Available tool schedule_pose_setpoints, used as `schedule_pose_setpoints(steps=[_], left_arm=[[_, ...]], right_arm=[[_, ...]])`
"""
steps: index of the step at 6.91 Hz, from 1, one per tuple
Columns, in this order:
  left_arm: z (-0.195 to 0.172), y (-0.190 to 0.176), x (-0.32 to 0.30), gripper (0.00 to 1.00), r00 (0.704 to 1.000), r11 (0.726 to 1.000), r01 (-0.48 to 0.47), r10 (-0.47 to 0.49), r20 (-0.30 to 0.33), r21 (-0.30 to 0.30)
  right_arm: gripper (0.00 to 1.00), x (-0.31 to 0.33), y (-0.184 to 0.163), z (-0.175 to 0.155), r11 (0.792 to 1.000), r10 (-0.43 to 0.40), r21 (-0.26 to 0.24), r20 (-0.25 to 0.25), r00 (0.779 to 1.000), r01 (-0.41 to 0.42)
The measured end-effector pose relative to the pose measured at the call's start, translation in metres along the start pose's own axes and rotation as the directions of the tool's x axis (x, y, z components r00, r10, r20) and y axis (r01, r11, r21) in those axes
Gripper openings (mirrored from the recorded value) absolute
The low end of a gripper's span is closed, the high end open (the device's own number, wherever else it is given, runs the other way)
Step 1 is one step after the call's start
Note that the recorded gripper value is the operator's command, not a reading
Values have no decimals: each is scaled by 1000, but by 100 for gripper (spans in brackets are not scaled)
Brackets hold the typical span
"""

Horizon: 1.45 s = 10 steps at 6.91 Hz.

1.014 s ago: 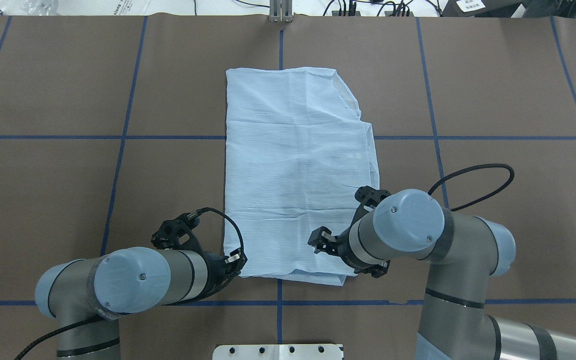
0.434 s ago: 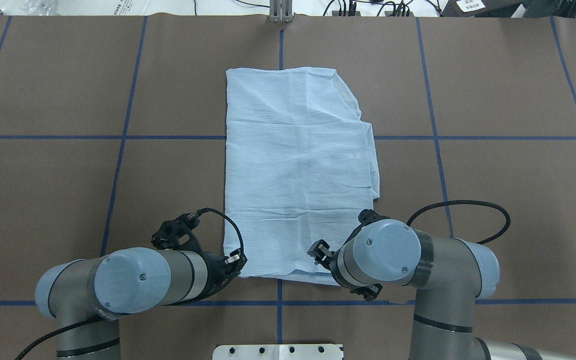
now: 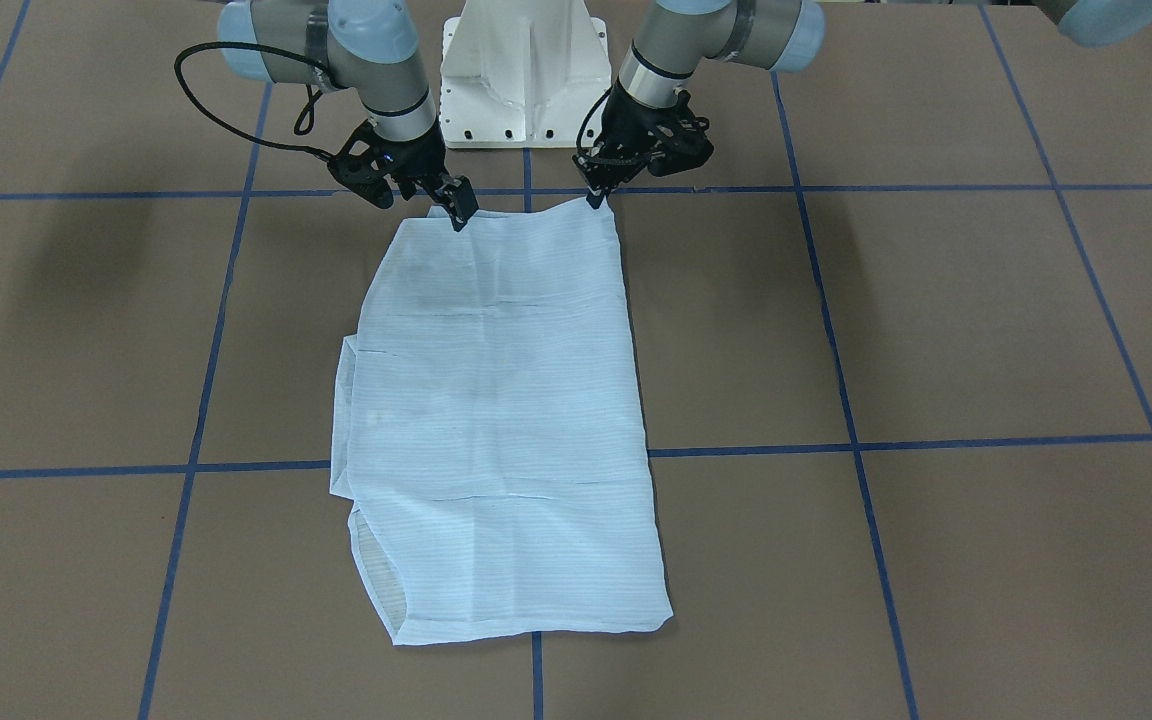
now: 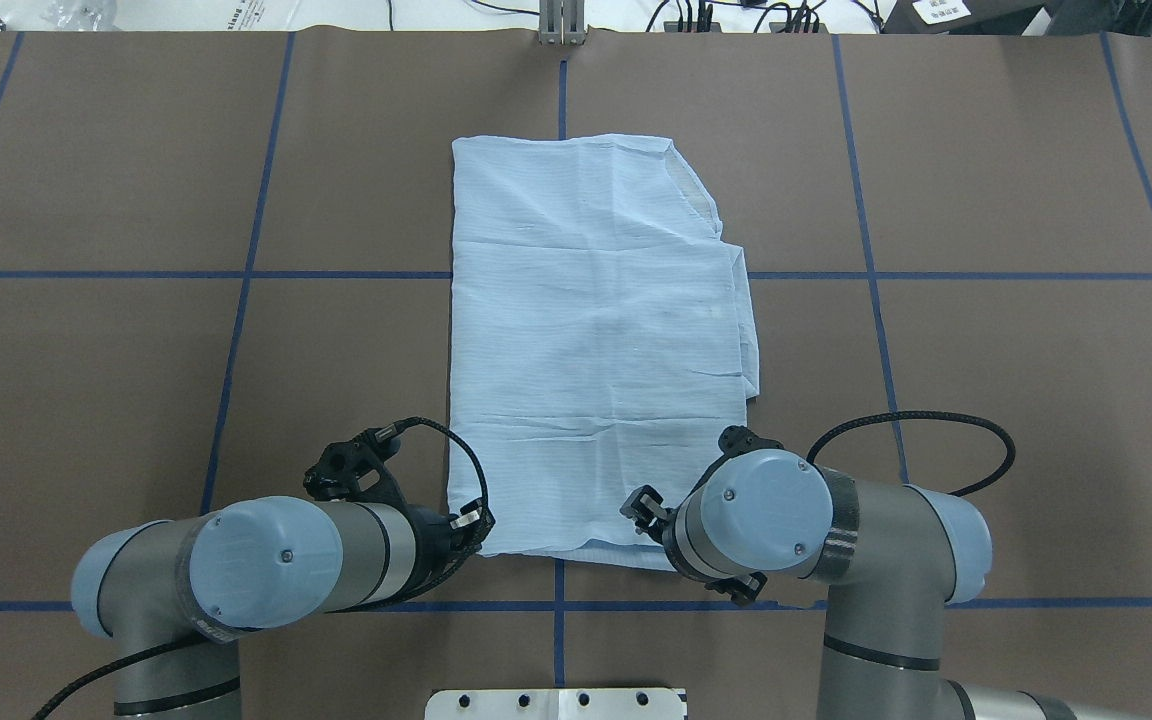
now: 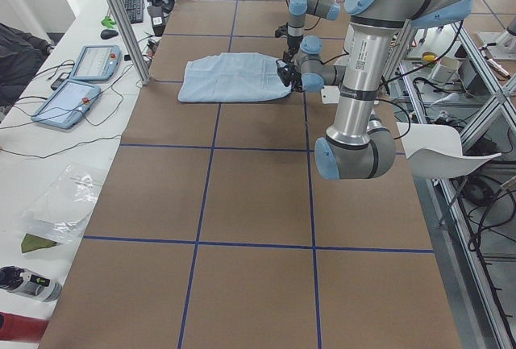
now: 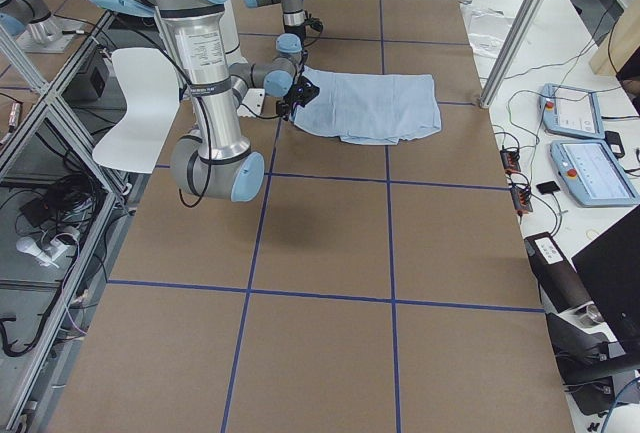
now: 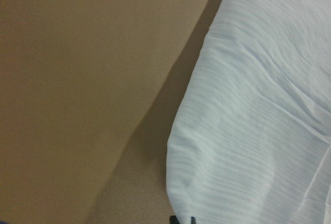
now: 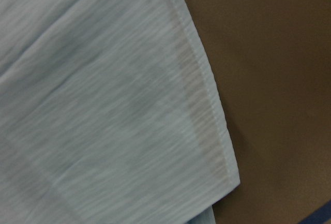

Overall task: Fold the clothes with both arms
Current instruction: 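Lower both grippers onto the near hem corners and grasp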

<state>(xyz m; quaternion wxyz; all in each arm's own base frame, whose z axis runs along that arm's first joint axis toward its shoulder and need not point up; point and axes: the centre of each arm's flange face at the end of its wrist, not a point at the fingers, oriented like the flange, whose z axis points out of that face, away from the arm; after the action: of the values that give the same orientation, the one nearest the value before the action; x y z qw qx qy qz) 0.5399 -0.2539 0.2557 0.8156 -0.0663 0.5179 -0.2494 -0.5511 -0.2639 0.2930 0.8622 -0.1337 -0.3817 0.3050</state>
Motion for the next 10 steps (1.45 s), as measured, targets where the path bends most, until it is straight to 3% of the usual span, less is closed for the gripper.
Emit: schedule_pose_setpoints(steps=[3, 5, 7, 8, 9, 10], left_arm=[[2, 0, -1, 0, 1000, 1000, 0, 0, 4, 1], [3, 0, -1, 0, 1000, 1000, 0, 0, 5, 2], [2, -1, -1, 0, 1000, 1000, 1, -1, 5, 2], [3, -1, -2, 0, 1000, 1000, 1, -1, 6, 3], [3, -1, -2, 0, 1000, 1000, 0, 0, 6, 3], [3, -1, -2, 0, 1000, 1000, 0, 0, 6, 2]], right_arm=[[72, 0, 1, 5, 1000, -11, 2, -7, 1000, 11], [69, -2, 1, 7, 1000, -15, 5, -8, 1000, 15], [52, -7, 3, 11, 1000, -20, 6, -10, 1000, 20], [48, -8, 4, 11, 1000, -20, 6, -11, 1000, 20], [35, -8, 4, 11, 1000, -20, 6, -10, 1000, 20], [13, -9, 4, 10, 1000, -19, 6, -8, 1000, 19]])
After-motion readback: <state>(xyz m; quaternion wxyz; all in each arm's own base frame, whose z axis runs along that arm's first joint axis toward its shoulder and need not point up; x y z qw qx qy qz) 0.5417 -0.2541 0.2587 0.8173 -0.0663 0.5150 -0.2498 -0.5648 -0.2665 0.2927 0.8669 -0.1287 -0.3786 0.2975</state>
